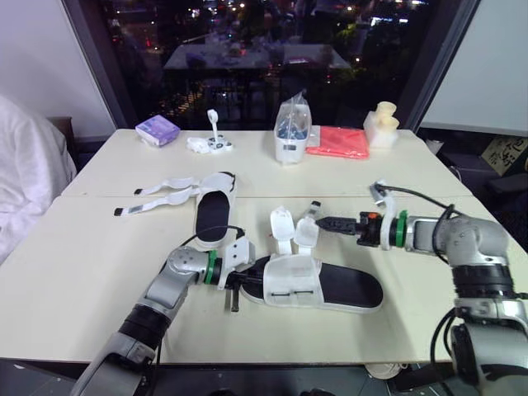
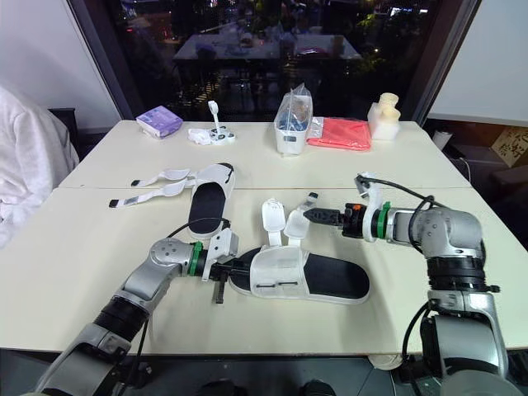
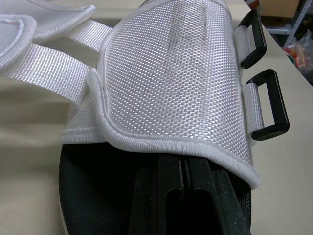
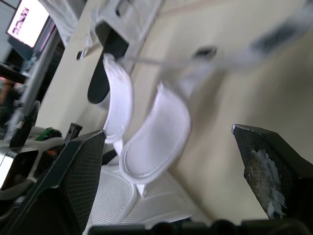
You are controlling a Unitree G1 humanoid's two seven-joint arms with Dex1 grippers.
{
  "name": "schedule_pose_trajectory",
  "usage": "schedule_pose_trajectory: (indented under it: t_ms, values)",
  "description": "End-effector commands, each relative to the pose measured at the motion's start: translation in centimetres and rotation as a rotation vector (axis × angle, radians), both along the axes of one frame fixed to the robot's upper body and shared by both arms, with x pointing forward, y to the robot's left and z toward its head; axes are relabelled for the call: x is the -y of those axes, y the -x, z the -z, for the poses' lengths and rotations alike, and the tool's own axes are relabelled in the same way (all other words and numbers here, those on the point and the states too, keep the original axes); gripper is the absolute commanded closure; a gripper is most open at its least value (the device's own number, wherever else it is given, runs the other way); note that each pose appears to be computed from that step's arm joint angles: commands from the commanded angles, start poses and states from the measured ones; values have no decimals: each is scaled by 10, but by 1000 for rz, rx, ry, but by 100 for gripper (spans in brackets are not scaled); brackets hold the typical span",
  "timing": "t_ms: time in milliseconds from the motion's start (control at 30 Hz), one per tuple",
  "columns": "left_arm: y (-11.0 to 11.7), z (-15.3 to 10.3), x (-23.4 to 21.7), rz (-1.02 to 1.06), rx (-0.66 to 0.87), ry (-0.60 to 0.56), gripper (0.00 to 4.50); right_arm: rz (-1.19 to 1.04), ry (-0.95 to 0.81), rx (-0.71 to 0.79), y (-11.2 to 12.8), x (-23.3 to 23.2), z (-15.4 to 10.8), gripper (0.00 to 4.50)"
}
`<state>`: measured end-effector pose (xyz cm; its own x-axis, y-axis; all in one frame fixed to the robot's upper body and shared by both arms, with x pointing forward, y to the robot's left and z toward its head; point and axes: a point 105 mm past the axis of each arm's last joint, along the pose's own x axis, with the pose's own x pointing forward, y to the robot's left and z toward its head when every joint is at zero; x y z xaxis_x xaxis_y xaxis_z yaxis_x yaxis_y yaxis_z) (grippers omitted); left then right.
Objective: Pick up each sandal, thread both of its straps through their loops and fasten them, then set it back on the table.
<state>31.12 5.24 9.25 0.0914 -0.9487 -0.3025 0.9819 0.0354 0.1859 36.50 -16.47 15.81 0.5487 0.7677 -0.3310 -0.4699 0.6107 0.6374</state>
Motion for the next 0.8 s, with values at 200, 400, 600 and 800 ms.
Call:
schedule_pose_trajectory:
  t_ms: [200, 400, 600, 800]
  values:
    - [5, 3, 3, 15, 0, -18, 449, 12, -129, -60, -27, -25, -6, 0]
    - [7, 2, 1, 7, 2, -16, 449, 25, -191, -89, -39, -37, -4, 0]
    - [9, 4, -2, -10, -2, -21, 449, 49, -267, -20, -56, -48, -22, 0]
    - [10, 5, -4, -19, -4, -22, 449, 47, -332, 24, -62, -51, -43, 0]
